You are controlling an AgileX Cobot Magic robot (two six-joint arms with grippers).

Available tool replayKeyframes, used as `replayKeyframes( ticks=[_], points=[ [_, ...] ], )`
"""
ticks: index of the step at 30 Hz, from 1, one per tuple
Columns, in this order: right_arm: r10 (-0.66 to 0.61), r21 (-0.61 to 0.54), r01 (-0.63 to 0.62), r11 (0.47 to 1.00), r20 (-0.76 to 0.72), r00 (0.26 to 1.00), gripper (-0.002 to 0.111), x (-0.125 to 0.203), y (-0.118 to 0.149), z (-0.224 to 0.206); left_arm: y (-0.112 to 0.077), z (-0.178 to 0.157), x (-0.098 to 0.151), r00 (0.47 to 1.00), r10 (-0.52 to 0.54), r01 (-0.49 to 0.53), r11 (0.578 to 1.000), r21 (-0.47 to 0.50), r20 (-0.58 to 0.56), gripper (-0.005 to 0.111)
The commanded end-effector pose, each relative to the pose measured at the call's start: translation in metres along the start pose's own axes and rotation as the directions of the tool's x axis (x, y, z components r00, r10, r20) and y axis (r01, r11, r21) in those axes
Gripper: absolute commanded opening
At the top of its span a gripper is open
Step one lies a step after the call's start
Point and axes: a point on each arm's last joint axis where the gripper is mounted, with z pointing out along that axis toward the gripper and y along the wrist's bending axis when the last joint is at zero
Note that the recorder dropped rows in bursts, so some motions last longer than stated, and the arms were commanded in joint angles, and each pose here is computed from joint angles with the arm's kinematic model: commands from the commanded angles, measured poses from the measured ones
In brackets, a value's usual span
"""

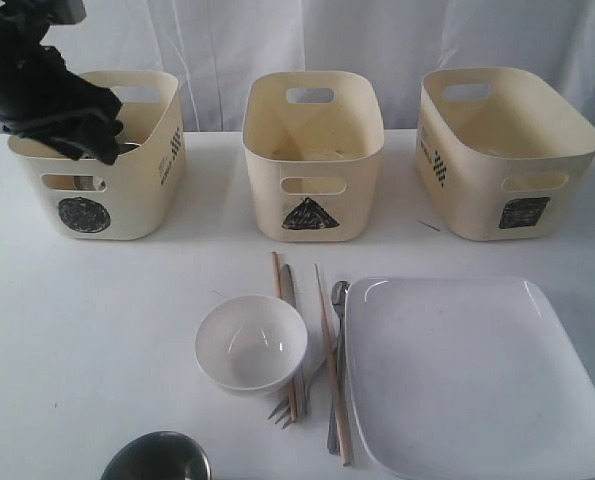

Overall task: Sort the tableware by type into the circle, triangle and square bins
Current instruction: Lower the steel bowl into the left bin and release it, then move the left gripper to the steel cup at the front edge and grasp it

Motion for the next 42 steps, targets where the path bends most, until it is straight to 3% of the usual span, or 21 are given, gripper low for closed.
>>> replayKeyframes(
  ticks=[1,9,16,32,42],
  points=[
    [-0.012,-0.006,0.013,1.000,0.014,1.000,0.000,0.000,0.000,0.000,-0.018,-0.008,0.025,1.000,0.010,-0.010,1.000,0.023,-0.028,0.050],
    [-0.012,-0.006,0.013,1.000,0.014,1.000,0.000,0.000,0.000,0.000,-0.051,-0.009,0.090,0.992,0.047,-0.037,0.996,0.086,-0.118,0.050],
    [-0.012,-0.006,0.013,1.000,0.014,1.000,0.000,0.000,0.000,0.000,-0.070,-0.015,0.127,0.989,0.074,-0.057,0.990,0.132,-0.128,0.050],
    [-0.012,-0.006,0.013,1.000,0.014,1.000,0.000,0.000,0.000,0.000,-0.111,-0.010,0.156,0.978,0.152,-0.110,0.959,0.262,-0.146,0.051],
    [-0.010,-0.007,0.011,1.000,0.014,1.000,0.000,0.000,0.000,0.000,-0.110,0.002,0.174,0.954,0.201,-0.148,0.961,0.235,-0.223,0.051]
  ],
)
